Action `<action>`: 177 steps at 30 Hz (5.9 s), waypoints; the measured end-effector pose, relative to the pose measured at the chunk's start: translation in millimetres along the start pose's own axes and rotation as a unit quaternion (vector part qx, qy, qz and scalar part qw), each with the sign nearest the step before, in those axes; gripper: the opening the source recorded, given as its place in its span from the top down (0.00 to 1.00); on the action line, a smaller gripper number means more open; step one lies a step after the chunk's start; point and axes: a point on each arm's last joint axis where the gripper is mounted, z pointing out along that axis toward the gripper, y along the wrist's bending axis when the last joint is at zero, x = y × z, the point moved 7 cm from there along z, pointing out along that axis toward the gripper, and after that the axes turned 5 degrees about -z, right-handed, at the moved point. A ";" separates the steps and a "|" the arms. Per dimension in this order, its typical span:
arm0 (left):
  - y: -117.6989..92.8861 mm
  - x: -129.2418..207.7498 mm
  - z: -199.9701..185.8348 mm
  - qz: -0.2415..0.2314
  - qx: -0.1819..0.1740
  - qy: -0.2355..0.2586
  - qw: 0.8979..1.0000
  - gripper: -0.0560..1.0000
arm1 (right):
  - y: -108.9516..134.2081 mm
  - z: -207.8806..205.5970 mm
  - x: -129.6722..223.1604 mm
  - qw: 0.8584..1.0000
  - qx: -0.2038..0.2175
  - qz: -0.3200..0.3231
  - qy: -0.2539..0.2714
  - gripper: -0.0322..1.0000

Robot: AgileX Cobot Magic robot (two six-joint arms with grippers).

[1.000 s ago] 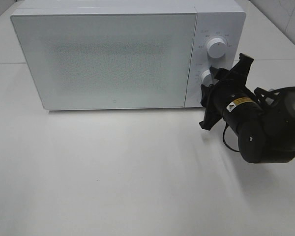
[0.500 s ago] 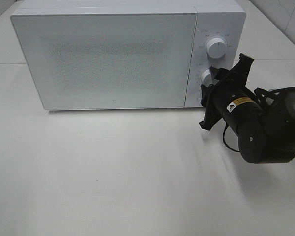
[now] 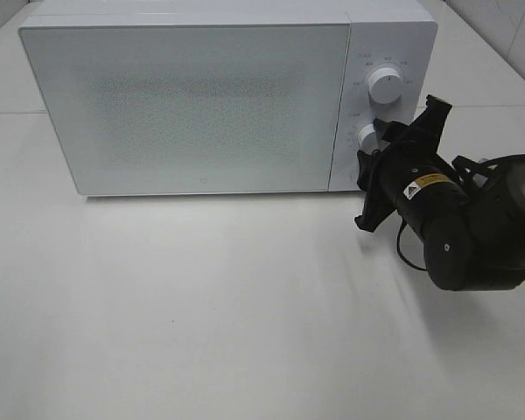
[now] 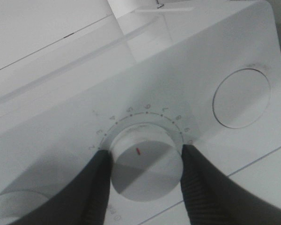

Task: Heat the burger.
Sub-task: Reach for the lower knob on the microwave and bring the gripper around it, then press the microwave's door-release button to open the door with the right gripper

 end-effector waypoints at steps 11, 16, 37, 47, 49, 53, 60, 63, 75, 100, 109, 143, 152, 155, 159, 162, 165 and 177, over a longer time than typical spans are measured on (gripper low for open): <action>0.0 0.0 0.0 0.000 0.000 0.000 1.000 0.00 | -0.2 0.0 0.0 1.000 0.000 0.000 0.000 0.60; 0.0 0.0 0.0 0.000 0.000 0.000 1.000 0.00 | -0.2 0.0 0.0 1.000 0.000 0.000 0.000 0.60; 0.0 0.0 0.0 0.000 0.000 0.000 1.000 0.00 | -7.9 -0.3 -1.0 1.000 0.025 0.012 -0.004 0.40; 0.0 0.0 0.0 0.000 0.000 0.000 1.000 0.00 | -8.1 -0.4 -1.8 0.999 0.027 0.037 -0.007 0.38; 0.0 0.0 0.0 0.000 0.000 0.000 1.000 0.00 | -7.5 -0.5 -1.5 0.999 0.027 0.038 -0.007 0.38; 0.0 0.0 0.0 0.000 0.000 0.000 1.000 0.00 | -4.1 -1.0 0.0 0.999 0.025 0.041 -0.005 0.38; 0.0 0.0 0.0 0.000 0.000 0.000 1.000 0.00 | -2.5 -1.9 2.6 0.999 0.026 0.039 0.002 0.38; 0.0 0.0 0.0 0.000 0.000 0.000 1.000 0.00 | -3.8 -3.0 1.9 0.999 0.029 0.038 0.001 0.38; 0.0 0.0 0.0 0.000 0.000 0.000 1.000 0.00 | -6.1 -30.4 -0.1 0.999 0.043 0.032 0.003 0.38; 0.0 0.0 0.0 0.000 0.000 0.000 1.000 0.00 | 64.2 -106.1 11.6 0.926 -0.046 -0.374 0.038 0.38; 0.0 0.0 0.0 0.000 0.000 0.000 1.000 0.00 | 79.2 -137.0 19.5 0.815 -0.015 -0.573 0.080 0.38; 0.0 0.0 0.0 0.000 0.000 0.000 1.000 0.00 | 94.9 -193.6 -56.3 0.476 0.332 -0.777 0.246 0.14; 0.0 0.0 0.0 0.000 0.000 0.000 1.000 0.00 | 111.7 -218.8 -89.4 0.541 0.370 -0.728 0.200 0.19; 0.0 0.0 0.0 0.000 0.000 0.000 1.000 0.00 | 117.0 -238.8 -84.2 0.547 0.358 -0.733 0.189 0.20; 0.0 0.0 0.0 0.000 0.000 0.000 1.000 0.00 | 120.0 -277.2 -77.4 0.554 0.334 -0.745 0.164 0.21; 0.0 0.0 0.0 0.000 0.000 0.000 1.000 0.00 | 124.0 -304.4 -72.0 0.562 0.298 -0.761 0.131 0.22; 0.0 0.0 0.0 0.000 0.000 0.000 1.000 0.00 | 123.4 -324.0 -69.0 0.567 0.268 -0.772 0.103 0.23; 0.0 0.0 0.0 0.000 0.000 0.000 1.000 0.00 | 103.7 -368.6 -63.0 0.578 0.173 -0.797 0.035 0.24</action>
